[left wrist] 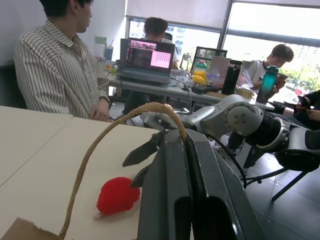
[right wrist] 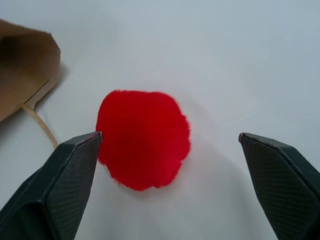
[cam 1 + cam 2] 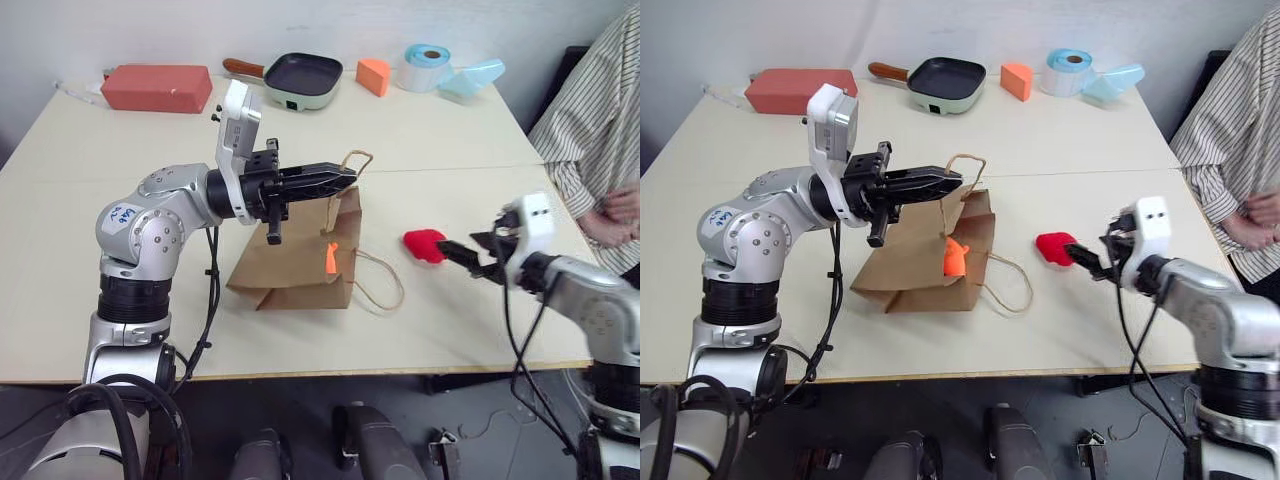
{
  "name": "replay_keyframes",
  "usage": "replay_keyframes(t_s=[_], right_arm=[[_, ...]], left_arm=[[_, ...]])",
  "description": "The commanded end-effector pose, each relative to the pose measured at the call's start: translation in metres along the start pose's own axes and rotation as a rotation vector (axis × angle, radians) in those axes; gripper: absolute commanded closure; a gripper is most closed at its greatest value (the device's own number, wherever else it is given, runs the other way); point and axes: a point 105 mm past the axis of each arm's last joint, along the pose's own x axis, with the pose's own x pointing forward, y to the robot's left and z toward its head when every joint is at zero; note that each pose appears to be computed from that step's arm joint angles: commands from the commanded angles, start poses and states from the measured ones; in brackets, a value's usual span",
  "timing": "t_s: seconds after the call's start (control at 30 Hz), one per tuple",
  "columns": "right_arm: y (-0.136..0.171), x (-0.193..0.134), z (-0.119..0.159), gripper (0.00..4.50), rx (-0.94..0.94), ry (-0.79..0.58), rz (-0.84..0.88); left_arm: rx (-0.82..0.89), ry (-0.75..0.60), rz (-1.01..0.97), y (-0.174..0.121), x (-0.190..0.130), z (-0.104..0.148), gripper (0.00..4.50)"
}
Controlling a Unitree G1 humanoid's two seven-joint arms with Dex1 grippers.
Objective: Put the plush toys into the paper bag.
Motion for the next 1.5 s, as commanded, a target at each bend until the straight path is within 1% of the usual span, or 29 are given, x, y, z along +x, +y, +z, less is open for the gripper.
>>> replay_keyframes(t_s=[0.03,0.1,0.27,0.37,0.4,0.47,0.5,0.53,0.57,0.6,0.63,0.7,0.77,0.83,0.9,0.97,1.1,1.17,1.2,1.27,1.37,1.43,1.5], right_arm=[[-0.002,0.014,-0.004,0.20,-0.047,-0.005,-0.027],[0.006,0.018,0.000,0.66,-0.013,-0.043,0.012],[0.021,0.009,0.010,2.37,-0.005,-0.091,0.096],[0.041,0.000,0.032,3.24,0.033,-0.175,0.212],[0.056,-0.004,0.044,3.54,0.041,-0.214,0.284],[0.089,-0.013,0.065,3.87,0.055,-0.278,0.448],[0.105,-0.016,0.068,3.95,0.059,-0.267,0.522],[0.119,-0.015,0.065,4.03,0.024,-0.231,0.569],[0.132,-0.011,0.058,4.06,-0.050,-0.177,0.596],[0.143,-0.006,0.052,4.07,-0.117,-0.135,0.611],[0.149,0.001,0.048,4.07,-0.139,-0.112,0.607],[0.155,0.020,0.043,4.07,-0.163,-0.085,0.579],[0.157,0.028,0.041,4.07,-0.186,-0.075,0.566],[0.175,0.037,0.036,4.07,-0.244,-0.055,0.624],[0.195,0.045,0.042,4.07,-0.267,-0.069,0.685],[0.206,0.051,0.051,4.07,-0.292,-0.089,0.718],[0.209,0.064,0.056,4.07,-0.338,-0.100,0.708],[0.204,0.066,0.057,3.35,-0.349,-0.089,0.699],[0.202,0.064,0.059,3.11,-0.349,-0.092,0.701],[0.198,0.055,0.067,2.41,-0.319,-0.113,0.709],[0.187,0.032,0.078,1.35,-0.269,-0.149,0.708],[0.178,0.010,0.080,0.70,-0.246,-0.170,0.720],[0.165,-0.010,0.079,0.70,-0.222,-0.179,0.698]], left_arm=[[0.055,-0.012,-0.013,-0.003,0.000,0.011,4.50],[0.056,-0.014,-0.014,-0.003,0.000,0.013,4.50],[0.059,-0.013,-0.009,-0.002,0.000,0.012,4.50],[0.060,-0.013,-0.006,-0.003,-0.001,0.012,4.50],[0.061,-0.015,-0.005,-0.003,-0.001,0.012,4.50],[0.062,-0.018,-0.001,-0.002,-0.001,0.012,4.50],[0.061,-0.024,0.001,-0.002,0.000,0.013,4.50],[0.058,-0.035,-0.001,-0.002,0.001,0.015,4.50],[0.055,-0.050,-0.006,-0.003,0.003,0.018,4.50],[0.054,-0.065,-0.014,-0.003,0.005,0.021,4.50],[0.054,-0.079,-0.023,-0.004,0.008,0.024,4.50],[0.055,-0.106,-0.042,-0.007,0.012,0.031,4.50],[0.054,-0.116,-0.047,-0.007,0.014,0.033,4.50],[0.055,-0.124,-0.061,-0.009,0.018,0.036,4.50],[0.046,-0.125,-0.065,-0.010,0.020,0.033,4.50],[0.038,-0.118,-0.061,-0.009,0.019,0.027,4.50],[0.033,-0.108,-0.056,-0.009,0.019,0.021,4.50],[0.033,-0.105,-0.041,-0.007,0.017,0.020,4.50],[0.033,-0.104,-0.033,-0.006,0.016,0.020,4.50],[0.034,-0.099,-0.013,-0.003,0.012,0.019,4.50],[0.036,-0.092,0.011,-0.001,0.007,0.017,4.50],[0.037,-0.093,0.021,-0.001,0.004,0.017,4.50],[0.038,-0.094,0.028,-0.001,0.004,0.017,4.50]])
